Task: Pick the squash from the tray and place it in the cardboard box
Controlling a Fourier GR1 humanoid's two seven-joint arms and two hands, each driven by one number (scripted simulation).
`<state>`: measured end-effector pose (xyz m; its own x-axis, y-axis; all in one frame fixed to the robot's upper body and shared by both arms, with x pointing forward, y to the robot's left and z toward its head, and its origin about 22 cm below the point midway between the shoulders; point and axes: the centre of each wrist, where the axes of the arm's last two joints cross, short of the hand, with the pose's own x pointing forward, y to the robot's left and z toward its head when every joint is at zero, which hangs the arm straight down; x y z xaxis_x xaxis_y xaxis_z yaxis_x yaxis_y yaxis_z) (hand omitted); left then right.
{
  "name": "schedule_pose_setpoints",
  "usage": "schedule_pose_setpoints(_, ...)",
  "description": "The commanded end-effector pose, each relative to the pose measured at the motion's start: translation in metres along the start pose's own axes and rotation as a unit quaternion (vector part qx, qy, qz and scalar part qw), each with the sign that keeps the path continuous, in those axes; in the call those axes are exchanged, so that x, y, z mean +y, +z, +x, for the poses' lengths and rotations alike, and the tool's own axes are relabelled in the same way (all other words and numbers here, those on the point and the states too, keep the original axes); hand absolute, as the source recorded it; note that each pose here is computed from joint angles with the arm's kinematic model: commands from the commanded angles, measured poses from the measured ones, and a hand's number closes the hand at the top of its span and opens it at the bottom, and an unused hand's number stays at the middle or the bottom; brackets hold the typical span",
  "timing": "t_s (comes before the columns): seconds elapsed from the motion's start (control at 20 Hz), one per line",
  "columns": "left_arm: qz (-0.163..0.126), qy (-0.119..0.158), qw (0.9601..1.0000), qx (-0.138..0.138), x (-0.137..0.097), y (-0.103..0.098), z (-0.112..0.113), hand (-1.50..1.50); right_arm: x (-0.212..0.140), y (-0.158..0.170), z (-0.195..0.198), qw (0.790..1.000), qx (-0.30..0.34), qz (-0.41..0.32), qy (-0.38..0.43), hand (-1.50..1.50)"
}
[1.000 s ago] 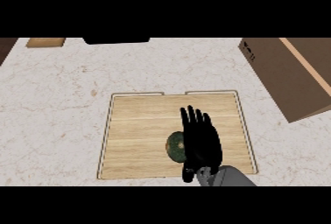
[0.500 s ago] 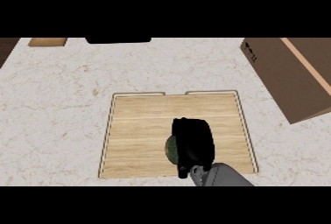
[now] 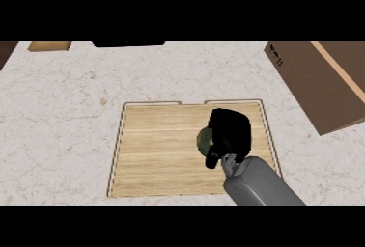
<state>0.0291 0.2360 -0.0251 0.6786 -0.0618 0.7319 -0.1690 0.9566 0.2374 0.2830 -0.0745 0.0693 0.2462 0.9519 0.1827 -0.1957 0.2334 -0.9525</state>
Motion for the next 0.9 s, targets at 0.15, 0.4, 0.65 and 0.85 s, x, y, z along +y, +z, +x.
schedule_pose_setpoints(0.15,0.034,0.034,0.9740,-0.221,0.005,-0.040,0.080,0.00,-0.034,-0.055,-0.014,0.982,0.180,-0.036,-0.051,1.50)
schedule_pose_setpoints(0.4,0.026,0.043,0.9717,-0.231,0.002,-0.045,0.086,0.00,-0.073,-0.071,-0.004,0.975,0.191,-0.102,-0.058,1.50)
schedule_pose_setpoints(0.65,0.016,0.036,0.9721,-0.231,0.000,-0.049,0.090,0.00,-0.125,-0.075,0.012,0.962,0.189,-0.183,-0.079,1.50)
schedule_pose_setpoints(0.85,0.032,0.034,0.9731,-0.226,0.002,-0.052,0.087,0.00,-0.158,-0.078,0.013,0.946,0.205,-0.236,-0.083,1.50)
